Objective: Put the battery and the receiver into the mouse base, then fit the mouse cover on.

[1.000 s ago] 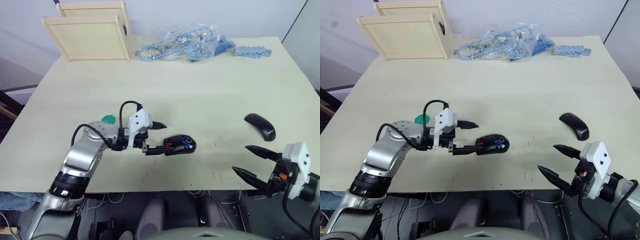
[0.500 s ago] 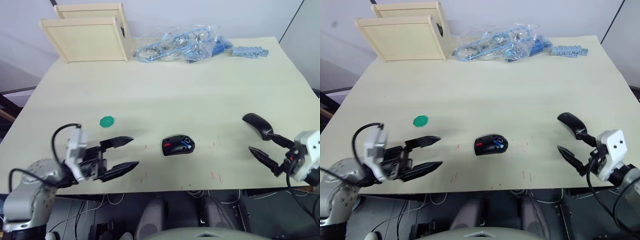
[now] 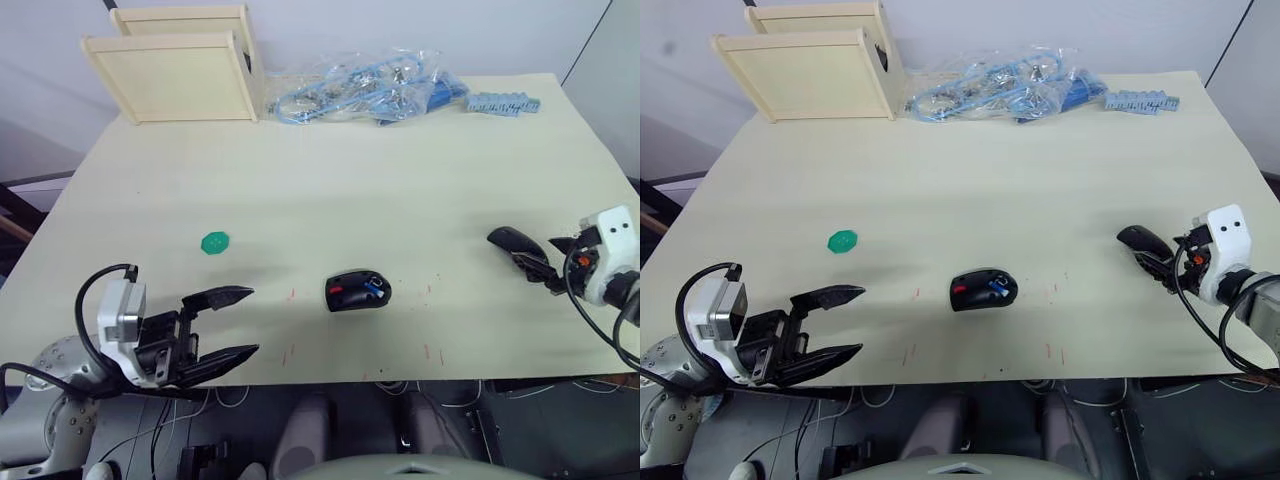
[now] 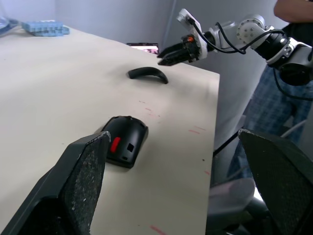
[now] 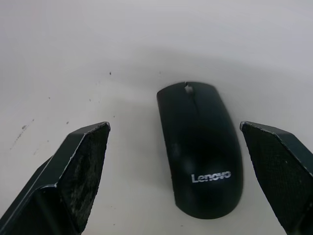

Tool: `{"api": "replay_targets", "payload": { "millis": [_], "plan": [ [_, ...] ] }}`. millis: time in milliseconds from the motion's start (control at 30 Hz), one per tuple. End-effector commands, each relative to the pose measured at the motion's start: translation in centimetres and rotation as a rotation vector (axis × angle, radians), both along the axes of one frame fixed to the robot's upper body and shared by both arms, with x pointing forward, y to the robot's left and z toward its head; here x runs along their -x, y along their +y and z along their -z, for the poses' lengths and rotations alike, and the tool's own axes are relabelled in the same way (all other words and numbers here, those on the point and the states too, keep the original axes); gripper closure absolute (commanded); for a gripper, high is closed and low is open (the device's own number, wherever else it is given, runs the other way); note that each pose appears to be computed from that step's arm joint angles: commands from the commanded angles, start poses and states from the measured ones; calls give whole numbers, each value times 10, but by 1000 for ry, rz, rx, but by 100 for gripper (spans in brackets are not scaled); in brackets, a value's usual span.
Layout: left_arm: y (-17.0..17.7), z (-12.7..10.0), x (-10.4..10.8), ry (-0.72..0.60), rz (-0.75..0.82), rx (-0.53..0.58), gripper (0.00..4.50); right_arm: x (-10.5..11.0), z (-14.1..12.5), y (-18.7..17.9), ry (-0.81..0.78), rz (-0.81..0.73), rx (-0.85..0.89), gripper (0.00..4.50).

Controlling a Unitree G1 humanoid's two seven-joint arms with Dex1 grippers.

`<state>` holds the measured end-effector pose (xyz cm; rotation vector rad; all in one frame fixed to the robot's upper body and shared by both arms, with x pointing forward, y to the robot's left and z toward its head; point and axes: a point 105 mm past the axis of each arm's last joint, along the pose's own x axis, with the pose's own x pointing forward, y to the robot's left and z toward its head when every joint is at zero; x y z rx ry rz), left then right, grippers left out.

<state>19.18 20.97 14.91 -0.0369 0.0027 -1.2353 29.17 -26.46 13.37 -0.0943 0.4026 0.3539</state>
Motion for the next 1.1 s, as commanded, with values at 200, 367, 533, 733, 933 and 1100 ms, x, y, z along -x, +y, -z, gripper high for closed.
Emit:
{"api": "replay_targets", "payload": {
  "millis": [200, 367, 533, 733, 933, 1100],
  "plan": [
    [-8, -19, -3, -72, 17, 28, 3, -10, -4, -4, 25, -19, 4, 0],
    [-8, -13, 2, -64, 30, 25, 3, -12, 2, -8, 47, -18, 11, 0],
    [-7, -4, 6, -50, 29, 19, 3, -15, 8, -11, 71, -17, 6, 0],
    [-13, -5, 4, -57, 30, 19, 3, -17, 14, -19, 70, 7, -16, 0],
    [-14, -5, 2, -56, 29, 22, 3, -17, 22, -23, 68, 4, -3, 0],
    [-13, -5, 2, -53, 31, 20, 3, -17, 21, -28, 69, -1, 13, 0]
  ]
}}
